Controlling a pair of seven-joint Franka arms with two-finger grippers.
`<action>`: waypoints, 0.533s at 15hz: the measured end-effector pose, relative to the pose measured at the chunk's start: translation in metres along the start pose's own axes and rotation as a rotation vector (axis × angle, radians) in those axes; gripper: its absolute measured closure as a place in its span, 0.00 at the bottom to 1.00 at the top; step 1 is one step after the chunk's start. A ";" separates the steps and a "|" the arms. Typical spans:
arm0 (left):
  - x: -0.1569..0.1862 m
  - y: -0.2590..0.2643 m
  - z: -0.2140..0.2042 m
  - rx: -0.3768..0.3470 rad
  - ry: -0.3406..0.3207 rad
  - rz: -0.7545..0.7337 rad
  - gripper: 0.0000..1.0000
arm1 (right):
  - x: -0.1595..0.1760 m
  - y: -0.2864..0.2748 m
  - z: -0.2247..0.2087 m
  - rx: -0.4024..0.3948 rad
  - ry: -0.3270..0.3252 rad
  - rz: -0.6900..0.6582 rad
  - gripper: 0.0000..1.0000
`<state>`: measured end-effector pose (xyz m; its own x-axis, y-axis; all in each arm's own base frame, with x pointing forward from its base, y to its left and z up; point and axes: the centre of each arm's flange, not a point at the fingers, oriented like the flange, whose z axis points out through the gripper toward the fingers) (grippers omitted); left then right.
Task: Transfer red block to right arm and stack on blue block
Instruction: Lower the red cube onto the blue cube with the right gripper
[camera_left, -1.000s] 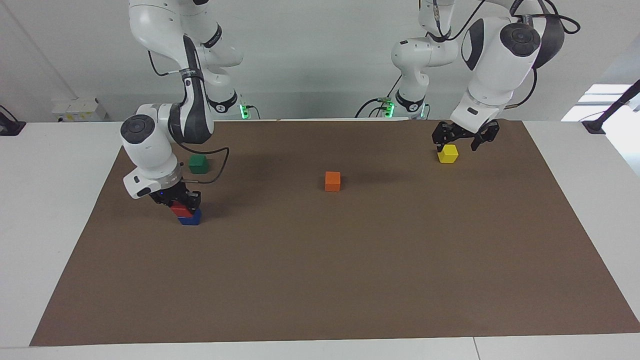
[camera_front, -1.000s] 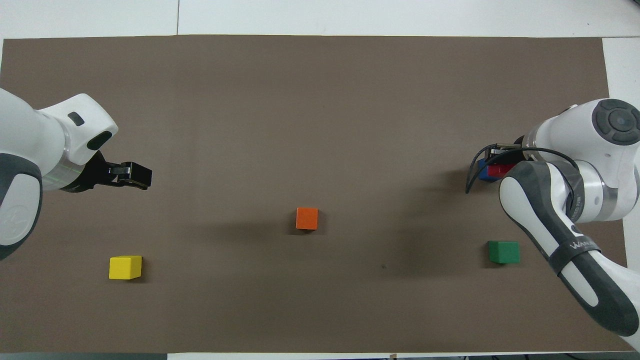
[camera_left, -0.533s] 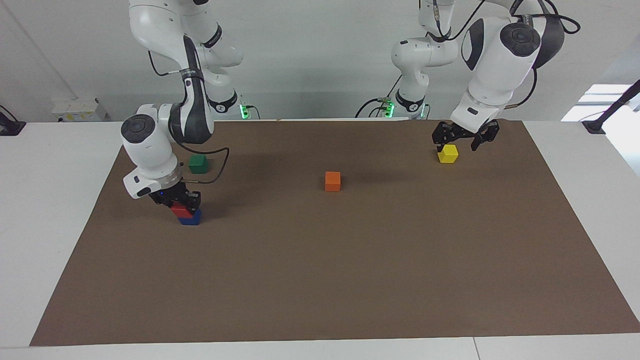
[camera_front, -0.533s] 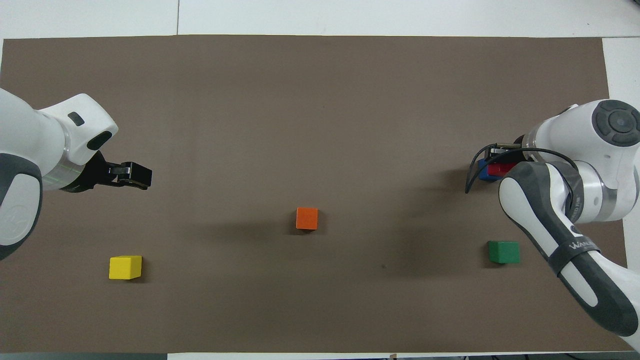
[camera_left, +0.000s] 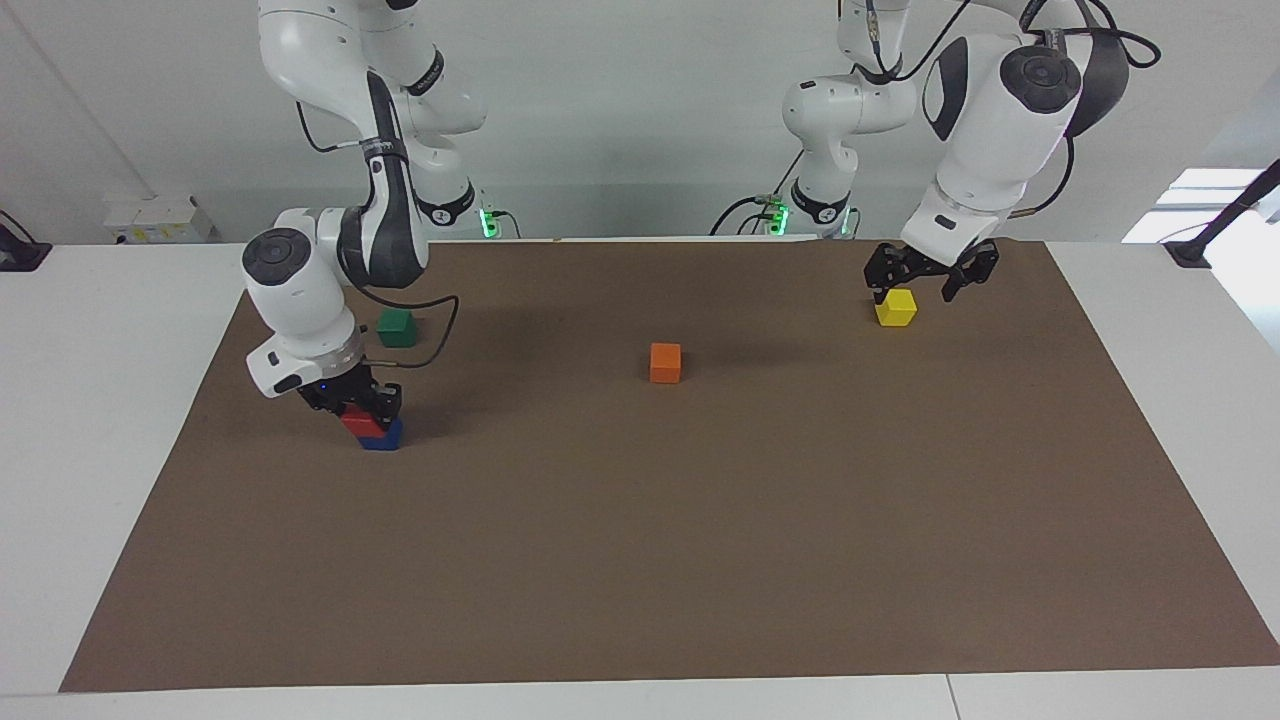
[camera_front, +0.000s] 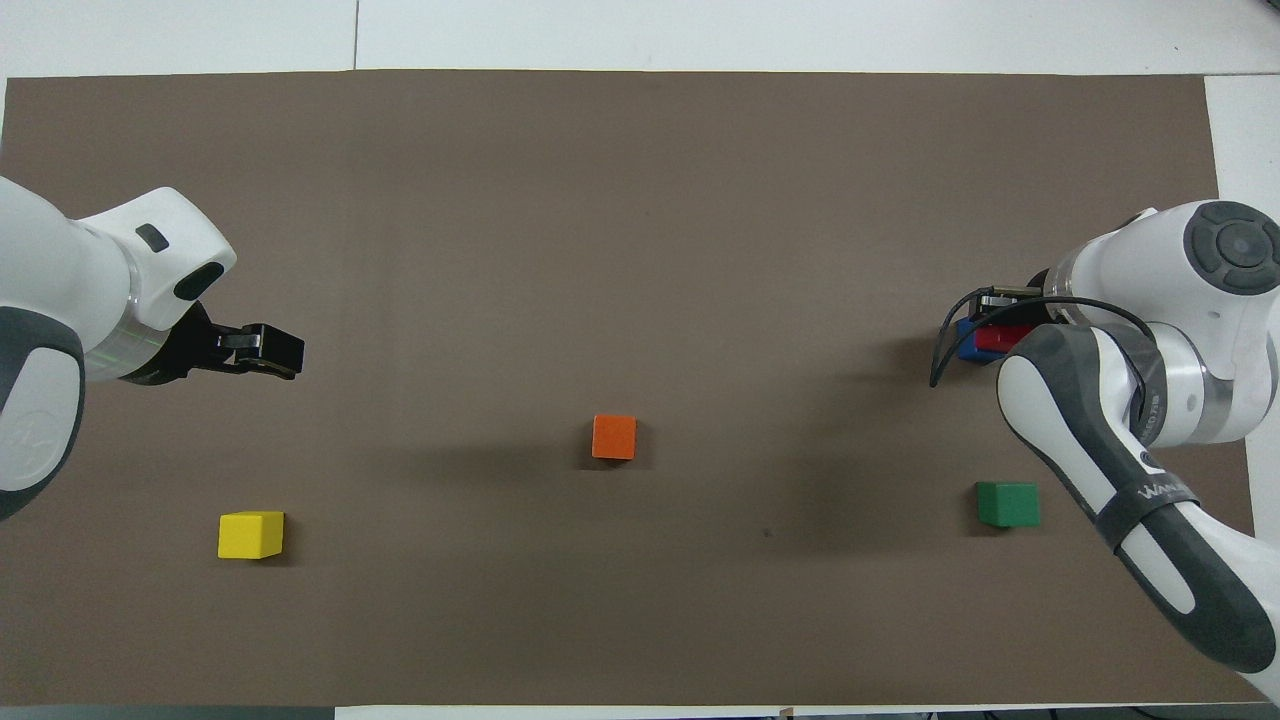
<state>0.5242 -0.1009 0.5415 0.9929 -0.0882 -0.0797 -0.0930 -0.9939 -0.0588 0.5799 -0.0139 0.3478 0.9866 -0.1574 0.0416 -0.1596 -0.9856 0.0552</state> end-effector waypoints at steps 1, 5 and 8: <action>0.000 0.000 0.000 0.000 0.000 0.000 0.00 | 0.000 0.000 0.000 0.000 0.000 0.000 0.43; 0.000 0.000 0.000 0.000 0.000 0.000 0.00 | -0.002 0.000 0.005 -0.002 -0.010 -0.002 0.28; 0.000 0.000 0.000 0.000 0.000 0.000 0.00 | -0.005 0.000 0.009 -0.003 -0.020 -0.003 0.00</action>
<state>0.5242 -0.1009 0.5415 0.9929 -0.0882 -0.0797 -0.0930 -0.9939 -0.0588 0.5754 -0.0138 0.3384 0.9876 -0.1558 0.0216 -0.1568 -0.9859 0.0583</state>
